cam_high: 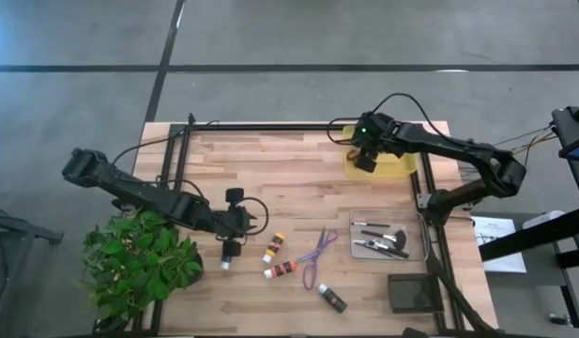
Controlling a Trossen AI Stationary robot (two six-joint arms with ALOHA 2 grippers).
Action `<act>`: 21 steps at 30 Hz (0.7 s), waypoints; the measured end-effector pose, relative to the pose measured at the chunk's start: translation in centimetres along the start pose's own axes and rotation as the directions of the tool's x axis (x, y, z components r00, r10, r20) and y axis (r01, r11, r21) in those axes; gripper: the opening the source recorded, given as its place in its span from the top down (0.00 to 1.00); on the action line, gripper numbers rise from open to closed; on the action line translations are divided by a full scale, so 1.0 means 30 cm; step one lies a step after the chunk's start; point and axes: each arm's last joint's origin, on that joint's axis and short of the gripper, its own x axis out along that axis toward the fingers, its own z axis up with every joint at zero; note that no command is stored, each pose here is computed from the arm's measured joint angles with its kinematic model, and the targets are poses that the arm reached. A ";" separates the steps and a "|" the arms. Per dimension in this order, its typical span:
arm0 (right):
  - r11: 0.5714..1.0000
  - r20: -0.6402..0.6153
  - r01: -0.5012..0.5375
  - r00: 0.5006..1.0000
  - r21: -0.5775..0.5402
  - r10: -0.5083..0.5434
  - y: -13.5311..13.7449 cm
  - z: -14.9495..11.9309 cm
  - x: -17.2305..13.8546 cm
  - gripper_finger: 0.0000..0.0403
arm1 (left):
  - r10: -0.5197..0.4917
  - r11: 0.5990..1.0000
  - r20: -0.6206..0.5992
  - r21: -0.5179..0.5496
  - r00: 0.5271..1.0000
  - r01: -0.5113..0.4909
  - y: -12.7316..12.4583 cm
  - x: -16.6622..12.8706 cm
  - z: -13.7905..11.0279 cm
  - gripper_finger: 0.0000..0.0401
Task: Pick & Place Paint Supplies
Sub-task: Put the purple scissors into the yellow bin
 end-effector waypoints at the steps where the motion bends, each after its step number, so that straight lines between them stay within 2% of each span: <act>1: 1.000 0.012 -0.005 1.000 0.001 0.005 0.000 -0.001 -0.010 0.57 | 0.000 1.000 0.000 0.000 1.000 0.000 0.000 0.000 0.000 0.74; 4: 0.998 0.090 -0.066 0.994 0.000 0.066 0.013 0.002 -0.060 0.53 | 0.000 1.000 0.000 0.006 1.000 0.000 0.000 0.000 0.000 0.74; 7: 0.983 0.191 -0.180 0.964 -0.037 0.184 0.053 0.009 -0.123 0.52 | -0.001 1.000 0.004 0.013 1.000 0.001 0.000 0.000 0.001 0.74; 12: 0.927 0.299 -0.316 0.882 -0.203 0.366 0.186 0.012 -0.245 0.52 | -0.001 1.000 0.006 0.017 1.000 0.001 0.000 0.000 0.002 0.74; 17: 0.846 0.319 -0.325 0.821 -0.422 0.474 0.357 -0.014 -0.354 0.52 | -0.001 1.000 0.013 0.014 1.000 0.001 -0.001 0.000 0.004 0.74; 21: 0.824 0.313 -0.276 0.828 -0.495 0.466 0.494 -0.049 -0.405 0.52 | -0.002 1.000 0.019 0.012 1.000 0.002 -0.001 0.000 0.006 0.74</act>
